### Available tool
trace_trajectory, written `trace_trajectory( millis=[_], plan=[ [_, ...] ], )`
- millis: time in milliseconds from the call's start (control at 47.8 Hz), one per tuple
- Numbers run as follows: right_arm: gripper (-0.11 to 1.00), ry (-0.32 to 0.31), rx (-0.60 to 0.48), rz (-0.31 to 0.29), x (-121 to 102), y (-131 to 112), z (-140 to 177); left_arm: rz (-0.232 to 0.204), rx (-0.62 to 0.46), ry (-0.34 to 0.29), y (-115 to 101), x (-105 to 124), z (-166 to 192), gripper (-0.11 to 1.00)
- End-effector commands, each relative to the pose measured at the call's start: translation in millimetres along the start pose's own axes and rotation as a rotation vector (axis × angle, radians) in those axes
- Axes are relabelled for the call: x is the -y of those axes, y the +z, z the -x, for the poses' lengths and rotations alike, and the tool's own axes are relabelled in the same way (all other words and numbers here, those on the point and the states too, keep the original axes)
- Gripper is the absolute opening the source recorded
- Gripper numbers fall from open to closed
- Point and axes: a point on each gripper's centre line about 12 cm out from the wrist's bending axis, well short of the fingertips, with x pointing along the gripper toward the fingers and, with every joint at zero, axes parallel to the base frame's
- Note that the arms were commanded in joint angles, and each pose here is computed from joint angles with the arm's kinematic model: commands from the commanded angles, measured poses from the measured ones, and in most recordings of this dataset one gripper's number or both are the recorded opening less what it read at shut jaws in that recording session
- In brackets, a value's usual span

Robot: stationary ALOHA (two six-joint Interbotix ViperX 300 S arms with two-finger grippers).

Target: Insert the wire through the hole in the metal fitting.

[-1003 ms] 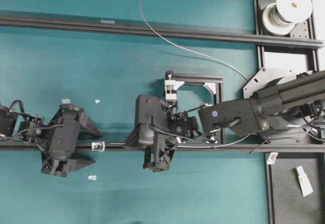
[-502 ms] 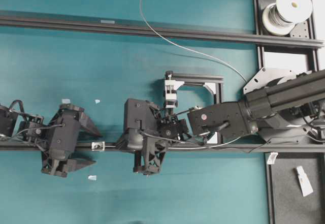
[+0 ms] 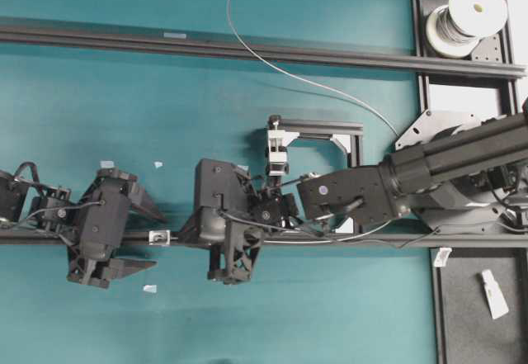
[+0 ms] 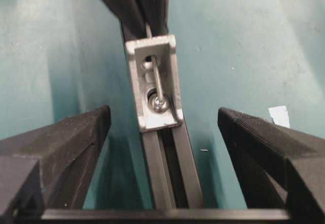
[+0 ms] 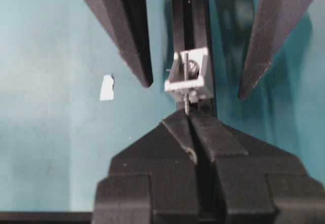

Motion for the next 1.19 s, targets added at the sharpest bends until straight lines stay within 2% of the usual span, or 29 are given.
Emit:
trace_trajectory(
  millis=[0, 272, 1171],
  plan=[
    [0.0, 0.023, 0.044, 0.0, -5.5, 13.8, 0.0, 0.002, 0.051, 0.0, 17.2, 0.2, 5.8, 0.66],
    [0.0, 0.043, 0.071, -0.001, -6.3, 15.8, -5.4, 0.003, 0.057, -0.001, 19.4, 0.3, 6.9, 0.66],
    [0.0, 0.039, 0.066, 0.002, -5.2, 14.1, -5.4, 0.007, 0.072, 0.005, 35.0, -3.3, 29.8, 0.66]
  ],
)
